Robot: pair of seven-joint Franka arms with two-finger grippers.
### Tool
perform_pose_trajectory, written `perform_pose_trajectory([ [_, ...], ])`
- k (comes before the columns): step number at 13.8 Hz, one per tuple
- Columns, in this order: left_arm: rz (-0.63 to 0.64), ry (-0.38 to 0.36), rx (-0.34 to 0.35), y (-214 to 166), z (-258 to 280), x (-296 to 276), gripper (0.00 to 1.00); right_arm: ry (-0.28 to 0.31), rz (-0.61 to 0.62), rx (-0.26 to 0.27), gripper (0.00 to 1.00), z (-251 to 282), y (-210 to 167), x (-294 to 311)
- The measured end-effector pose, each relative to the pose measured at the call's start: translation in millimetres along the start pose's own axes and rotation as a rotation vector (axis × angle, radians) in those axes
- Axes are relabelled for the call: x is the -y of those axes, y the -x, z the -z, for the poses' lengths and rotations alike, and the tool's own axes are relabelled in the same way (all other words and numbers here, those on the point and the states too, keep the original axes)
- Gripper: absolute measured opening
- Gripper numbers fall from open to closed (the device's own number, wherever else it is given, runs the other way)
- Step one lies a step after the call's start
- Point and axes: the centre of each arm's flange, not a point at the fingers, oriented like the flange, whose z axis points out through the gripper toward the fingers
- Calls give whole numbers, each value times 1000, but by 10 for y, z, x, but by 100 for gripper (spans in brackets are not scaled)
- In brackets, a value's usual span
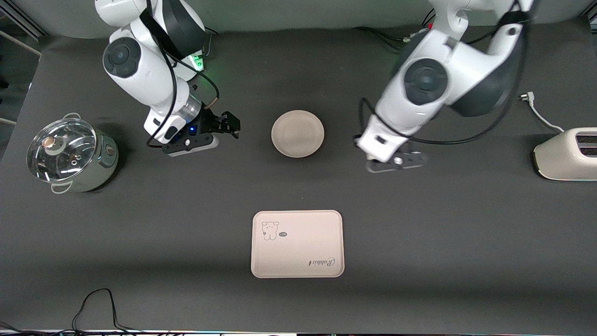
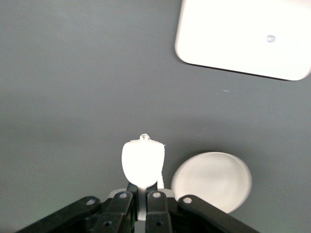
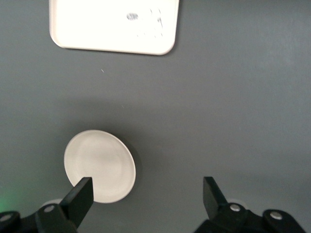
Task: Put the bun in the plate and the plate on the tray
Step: 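Carry the bun with the left gripper over the white plate, then lower the bun onto the plate and open the left gripper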
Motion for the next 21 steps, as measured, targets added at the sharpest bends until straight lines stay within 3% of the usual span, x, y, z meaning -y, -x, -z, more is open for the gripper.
perform_pose_trajectory([
  [4,63,32,-9,507,-803,-843,8,-67,-85,72,100,-192,-39,-365],
  [8,44,-20,-39,974,-1756,-1326,8,-87,-105,91,100,-266,-32,-465],
  [12,13,-37,-35,1224,-2389,-1384,8,-83,-107,93,100,-365,5,-477],
  [17,-23,-82,-21,1457,-2742,-1263,7,-84,-98,83,100,-390,10,-460],
  [18,-26,-85,-19,1487,-2762,-1261,12,-83,-96,85,100,-398,17,-448],
  [21,-16,-88,-20,1526,-2780,-1267,45,-83,-95,86,100,-403,22,-440],
])
